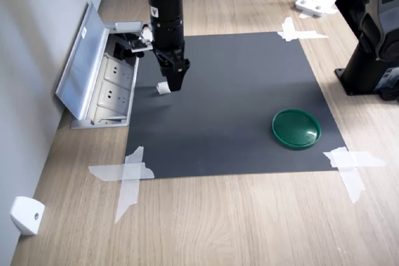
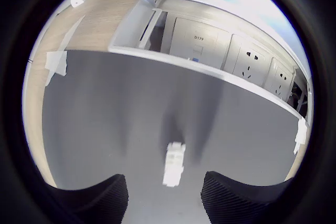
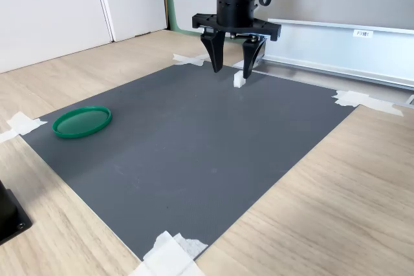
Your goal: Grasp a white terminal and put it on the green lid.
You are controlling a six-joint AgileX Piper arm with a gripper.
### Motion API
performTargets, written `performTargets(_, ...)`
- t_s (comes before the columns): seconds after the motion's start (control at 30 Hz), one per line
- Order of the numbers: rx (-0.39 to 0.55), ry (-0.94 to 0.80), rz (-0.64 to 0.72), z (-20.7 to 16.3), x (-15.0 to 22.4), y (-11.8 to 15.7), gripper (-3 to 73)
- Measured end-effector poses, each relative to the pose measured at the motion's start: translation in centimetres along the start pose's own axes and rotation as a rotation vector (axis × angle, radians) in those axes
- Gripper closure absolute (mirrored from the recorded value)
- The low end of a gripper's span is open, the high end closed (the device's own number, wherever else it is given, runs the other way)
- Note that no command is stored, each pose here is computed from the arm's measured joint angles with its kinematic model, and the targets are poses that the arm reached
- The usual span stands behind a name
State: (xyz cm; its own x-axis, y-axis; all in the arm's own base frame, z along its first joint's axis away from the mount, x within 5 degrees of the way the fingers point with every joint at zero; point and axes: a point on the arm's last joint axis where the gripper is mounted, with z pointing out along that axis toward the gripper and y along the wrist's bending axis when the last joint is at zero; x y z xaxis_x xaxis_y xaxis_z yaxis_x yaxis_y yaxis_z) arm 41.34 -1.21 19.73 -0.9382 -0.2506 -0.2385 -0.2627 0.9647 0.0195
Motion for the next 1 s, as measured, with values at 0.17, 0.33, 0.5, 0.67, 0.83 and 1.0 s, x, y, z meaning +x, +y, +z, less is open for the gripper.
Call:
performTargets(0.17, 0.009, -0.012, -0.012, 0.7, -0.2, -0.2, 9.6)
performTargets(0.33, 0.017, -0.033, -0.017, 0.6, -0.4, -0.3, 10.4)
performTargets(0.5, 0.014, -0.034, -0.014, 0.9, -0.5, -0.3, 14.2)
performTargets(0.67, 0.007, -0.020, -0.011, 1.4, -0.4, -0.3, 17.9)
performTargets(0.83, 0.007, -0.020, -0.011, 1.4, -0.4, -0.3, 24.9)
performTargets(1.0, 0.008, -0.022, -0.011, 1.4, -0.4, -0.3, 40.3)
